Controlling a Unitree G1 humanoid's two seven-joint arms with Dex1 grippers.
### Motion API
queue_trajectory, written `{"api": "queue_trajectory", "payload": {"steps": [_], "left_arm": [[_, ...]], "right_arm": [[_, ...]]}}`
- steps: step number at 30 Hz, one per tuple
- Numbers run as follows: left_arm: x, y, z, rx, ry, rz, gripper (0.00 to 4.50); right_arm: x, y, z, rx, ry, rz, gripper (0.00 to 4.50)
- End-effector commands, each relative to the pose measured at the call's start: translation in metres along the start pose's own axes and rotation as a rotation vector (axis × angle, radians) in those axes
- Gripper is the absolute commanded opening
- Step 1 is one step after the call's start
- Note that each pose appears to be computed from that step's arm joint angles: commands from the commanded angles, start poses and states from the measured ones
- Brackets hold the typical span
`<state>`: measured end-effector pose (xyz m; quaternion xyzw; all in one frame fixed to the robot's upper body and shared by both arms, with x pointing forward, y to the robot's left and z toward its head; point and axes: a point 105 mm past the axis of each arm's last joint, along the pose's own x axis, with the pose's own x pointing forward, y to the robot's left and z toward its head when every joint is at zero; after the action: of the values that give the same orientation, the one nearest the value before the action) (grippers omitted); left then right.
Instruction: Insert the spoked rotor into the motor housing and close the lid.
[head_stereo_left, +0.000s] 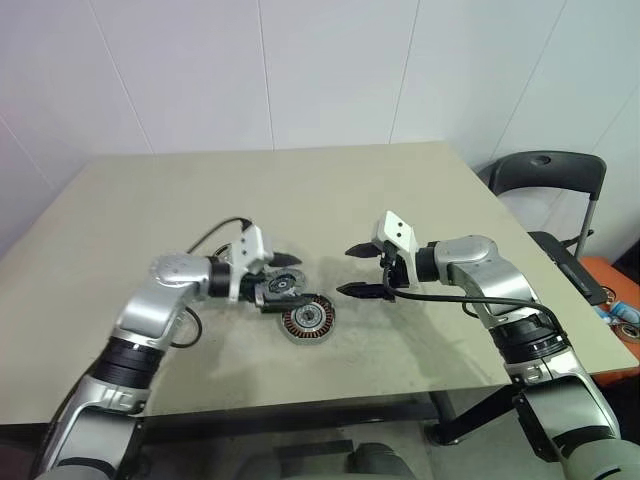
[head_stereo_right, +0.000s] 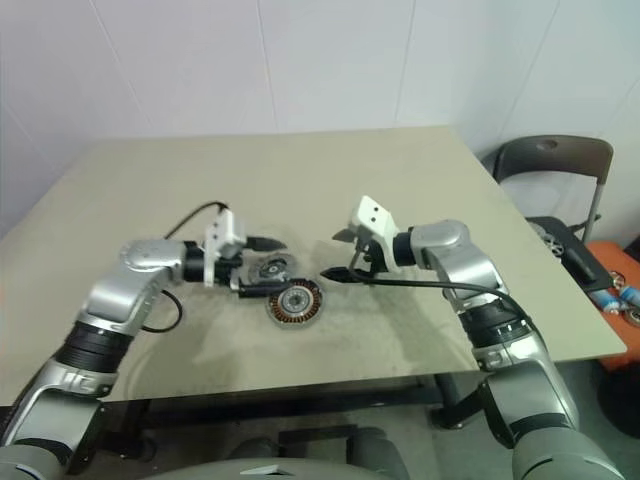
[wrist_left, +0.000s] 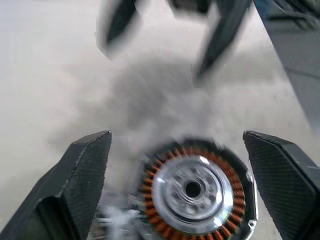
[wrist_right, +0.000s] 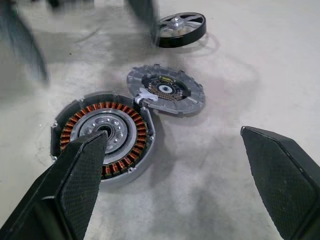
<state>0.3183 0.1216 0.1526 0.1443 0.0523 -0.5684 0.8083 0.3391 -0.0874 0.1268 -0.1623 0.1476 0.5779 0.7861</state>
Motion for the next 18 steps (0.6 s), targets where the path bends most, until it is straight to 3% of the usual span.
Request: {"api": "queue_trajectory", "payload": {"steps": [1,2,6,16,18], "left_arm": [[-0.037,0.015,0.008,0.024,0.001,0.143,4.49],[-0.047,0.016,0.004,0.006,0.007,0.177,4.49],[-0.072,0.006,-0.019,-0.064,0.03,0.263,4.5],[-0.106,-0.023,-0.049,-0.178,0.038,0.453,4.5],[-0.112,-0.027,-0.053,-0.192,0.042,0.486,4.5]], "right_arm": [[0.006,0.007,0.021,-0.044,-0.033,0.045,4.5],[0.009,0.008,0.021,-0.039,-0.023,0.055,4.5],[0.02,0.012,0.017,-0.038,0.016,0.08,3.55],[0.038,0.02,0.012,-0.073,0.074,0.125,0.13],[0.041,0.022,0.01,-0.074,0.083,0.13,0.05]]}}
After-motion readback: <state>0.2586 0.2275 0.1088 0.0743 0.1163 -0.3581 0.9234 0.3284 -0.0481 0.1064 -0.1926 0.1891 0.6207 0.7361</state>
